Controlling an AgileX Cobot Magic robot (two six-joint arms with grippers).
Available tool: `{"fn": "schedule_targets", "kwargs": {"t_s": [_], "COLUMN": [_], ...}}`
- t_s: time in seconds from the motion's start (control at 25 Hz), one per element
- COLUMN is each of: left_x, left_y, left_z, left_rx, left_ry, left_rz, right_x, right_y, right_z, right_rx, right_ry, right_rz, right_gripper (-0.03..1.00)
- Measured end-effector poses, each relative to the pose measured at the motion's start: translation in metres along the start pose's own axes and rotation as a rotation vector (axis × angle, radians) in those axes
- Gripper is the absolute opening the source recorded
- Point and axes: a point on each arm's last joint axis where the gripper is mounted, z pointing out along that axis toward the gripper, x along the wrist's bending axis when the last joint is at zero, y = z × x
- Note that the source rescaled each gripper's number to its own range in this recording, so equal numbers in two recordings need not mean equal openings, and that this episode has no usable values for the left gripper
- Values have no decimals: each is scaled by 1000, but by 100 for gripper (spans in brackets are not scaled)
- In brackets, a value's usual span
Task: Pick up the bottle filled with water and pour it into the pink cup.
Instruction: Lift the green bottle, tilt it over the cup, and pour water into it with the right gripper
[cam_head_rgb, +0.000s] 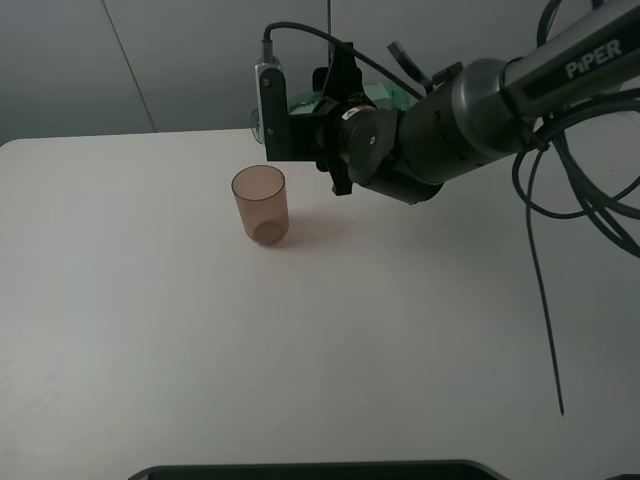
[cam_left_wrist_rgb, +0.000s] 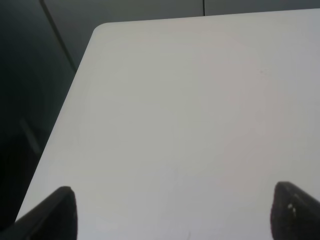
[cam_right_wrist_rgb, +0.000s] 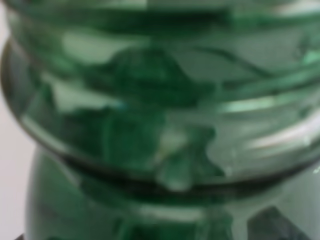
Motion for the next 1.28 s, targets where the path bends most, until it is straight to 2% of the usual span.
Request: {"fn": "schedule_targets", "kwargs": {"t_s": [0.48,1.28], "left_x": [0,0], "left_y": [0,0], "left_z": [0,0], "left_rx": [0,0], "left_ry": [0,0], "left_rz": [0,0], "right_x": [-2,-4], "right_y": [-5,-14], "right_z": [2,4], "right_rx": [26,59], "right_ry": [-6,-6], "right_rz": [-72,-50], "right_gripper": [0,0]}}
